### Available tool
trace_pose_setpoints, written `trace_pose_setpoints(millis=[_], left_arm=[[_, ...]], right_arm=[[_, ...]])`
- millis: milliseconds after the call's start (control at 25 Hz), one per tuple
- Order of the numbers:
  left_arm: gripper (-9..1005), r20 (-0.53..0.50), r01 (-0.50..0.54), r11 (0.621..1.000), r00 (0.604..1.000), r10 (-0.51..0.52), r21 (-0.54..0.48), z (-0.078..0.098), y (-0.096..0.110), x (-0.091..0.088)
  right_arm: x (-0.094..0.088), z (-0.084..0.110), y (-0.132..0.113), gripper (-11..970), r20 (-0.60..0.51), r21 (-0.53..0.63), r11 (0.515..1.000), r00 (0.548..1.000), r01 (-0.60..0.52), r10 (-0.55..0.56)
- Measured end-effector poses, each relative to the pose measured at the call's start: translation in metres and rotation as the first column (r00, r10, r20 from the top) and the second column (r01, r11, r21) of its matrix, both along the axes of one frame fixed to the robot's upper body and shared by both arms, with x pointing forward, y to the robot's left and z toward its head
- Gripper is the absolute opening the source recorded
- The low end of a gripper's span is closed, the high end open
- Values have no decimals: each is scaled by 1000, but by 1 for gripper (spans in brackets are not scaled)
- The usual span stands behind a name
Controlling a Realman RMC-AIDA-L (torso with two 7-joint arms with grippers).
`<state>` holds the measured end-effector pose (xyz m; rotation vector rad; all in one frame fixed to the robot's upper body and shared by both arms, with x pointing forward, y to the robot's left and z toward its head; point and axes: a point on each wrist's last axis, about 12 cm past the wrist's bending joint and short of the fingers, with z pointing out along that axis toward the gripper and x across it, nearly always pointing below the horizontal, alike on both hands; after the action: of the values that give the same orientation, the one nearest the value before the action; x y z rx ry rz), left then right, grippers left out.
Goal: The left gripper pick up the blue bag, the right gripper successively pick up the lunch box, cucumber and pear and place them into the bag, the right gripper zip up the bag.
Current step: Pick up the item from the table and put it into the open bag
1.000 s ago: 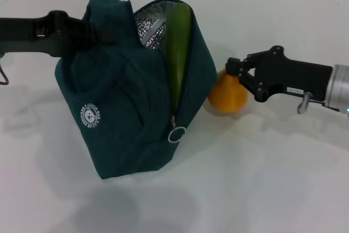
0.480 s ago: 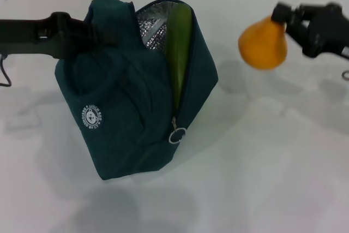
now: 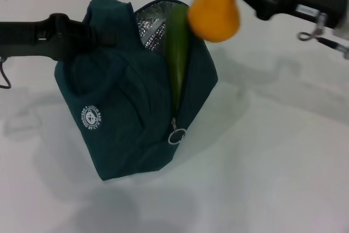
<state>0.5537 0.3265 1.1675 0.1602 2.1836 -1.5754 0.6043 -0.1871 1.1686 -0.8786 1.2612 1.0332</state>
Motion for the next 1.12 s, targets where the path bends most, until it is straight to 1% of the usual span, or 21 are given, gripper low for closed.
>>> trace_pose_setpoints(millis=[120, 280, 440, 640, 720, 920, 1120], left_arm=[[41, 3, -4, 1000, 1000, 4, -4, 0, 0, 0], [41, 5, -3, 1000, 1000, 3, -6, -1, -1, -1], [41, -1, -11, 1000, 1000, 11, -7, -3, 2, -4], [41, 1, -10, 1000, 1000, 10, -7, -4, 2, -4], [41, 2, -8, 1000, 1000, 8, -7, -3, 2, -4], [41, 7, -4, 1000, 1000, 4, -5, -2, 2, -3], [40, 9, -4, 1000, 1000, 4, -4, -2, 2, -3]], right_arm=[[7, 7, 21, 56, 8, -23, 999, 999, -35, 35], [12, 11, 47, 62, 1, -70, 995, 998, -66, 67], [16, 14, 67, 67, 6, -102, 991, 996, -85, 86], [20, 22, 81, 74, 25, -114, 989, 995, -98, 102], [20, 23, 86, 76, 22, -124, 987, 994, -103, 106], [19, 16, 94, 83, 4, -164, 981, 995, -101, 103], [19, 10, 97, 89, -23, -167, 983, 997, -81, 78]])
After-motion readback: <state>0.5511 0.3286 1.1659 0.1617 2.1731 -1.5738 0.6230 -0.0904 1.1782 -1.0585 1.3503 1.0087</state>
